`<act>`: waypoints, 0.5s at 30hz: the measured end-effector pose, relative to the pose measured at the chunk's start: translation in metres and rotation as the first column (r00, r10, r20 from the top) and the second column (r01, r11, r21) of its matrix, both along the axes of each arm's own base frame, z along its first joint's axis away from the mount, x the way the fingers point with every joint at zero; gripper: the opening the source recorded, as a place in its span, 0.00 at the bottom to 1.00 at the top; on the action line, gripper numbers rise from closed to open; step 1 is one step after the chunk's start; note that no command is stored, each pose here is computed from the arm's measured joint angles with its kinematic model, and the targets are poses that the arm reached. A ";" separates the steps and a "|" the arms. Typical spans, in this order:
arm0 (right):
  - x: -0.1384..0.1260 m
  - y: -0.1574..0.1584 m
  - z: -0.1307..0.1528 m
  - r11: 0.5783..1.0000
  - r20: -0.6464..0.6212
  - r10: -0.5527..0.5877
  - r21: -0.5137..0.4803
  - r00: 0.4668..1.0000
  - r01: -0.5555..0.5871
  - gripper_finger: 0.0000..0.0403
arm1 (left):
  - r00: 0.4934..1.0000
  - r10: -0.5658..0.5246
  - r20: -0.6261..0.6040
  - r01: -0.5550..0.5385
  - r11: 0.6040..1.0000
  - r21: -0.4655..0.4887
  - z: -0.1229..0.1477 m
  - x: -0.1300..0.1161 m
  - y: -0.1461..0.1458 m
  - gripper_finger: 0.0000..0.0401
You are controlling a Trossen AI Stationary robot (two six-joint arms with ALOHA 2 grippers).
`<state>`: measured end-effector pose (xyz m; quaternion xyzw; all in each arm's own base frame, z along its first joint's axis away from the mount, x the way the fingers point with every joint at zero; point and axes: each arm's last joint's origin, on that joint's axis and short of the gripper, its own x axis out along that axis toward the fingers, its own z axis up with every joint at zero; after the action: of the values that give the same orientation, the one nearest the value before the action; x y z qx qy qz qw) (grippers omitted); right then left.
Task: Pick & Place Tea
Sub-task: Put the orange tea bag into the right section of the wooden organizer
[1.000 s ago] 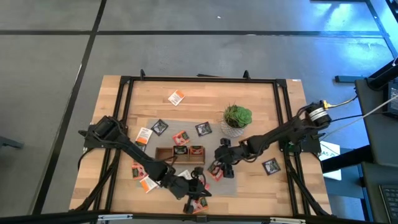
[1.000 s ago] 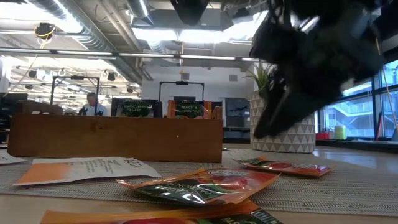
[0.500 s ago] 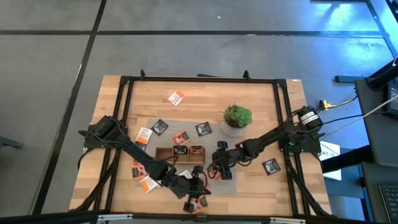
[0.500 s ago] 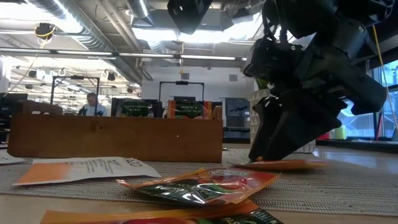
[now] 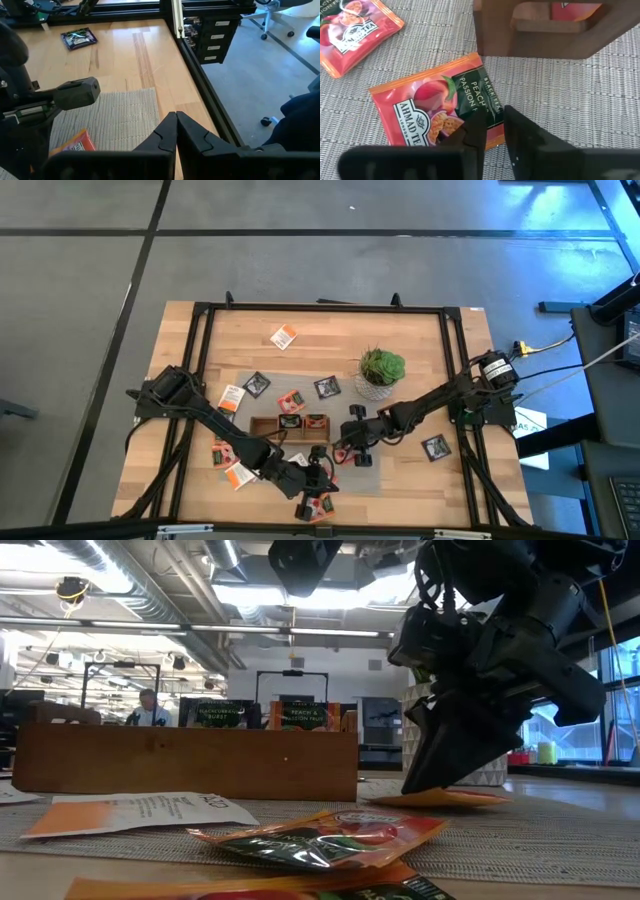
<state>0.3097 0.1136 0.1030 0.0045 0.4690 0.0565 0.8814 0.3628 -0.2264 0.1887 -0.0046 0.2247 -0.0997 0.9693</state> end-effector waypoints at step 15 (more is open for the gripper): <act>-0.002 0.000 0.007 1.000 0.013 -0.005 0.004 1.000 0.005 0.01 | 1.000 0.000 -0.005 0.000 1.000 0.003 0.000 0.000 0.000 0.01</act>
<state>0.3080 0.1134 0.1101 0.0071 0.4631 0.0550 0.8846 0.3624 -0.2263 0.1884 -0.0033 0.2275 -0.0992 0.9687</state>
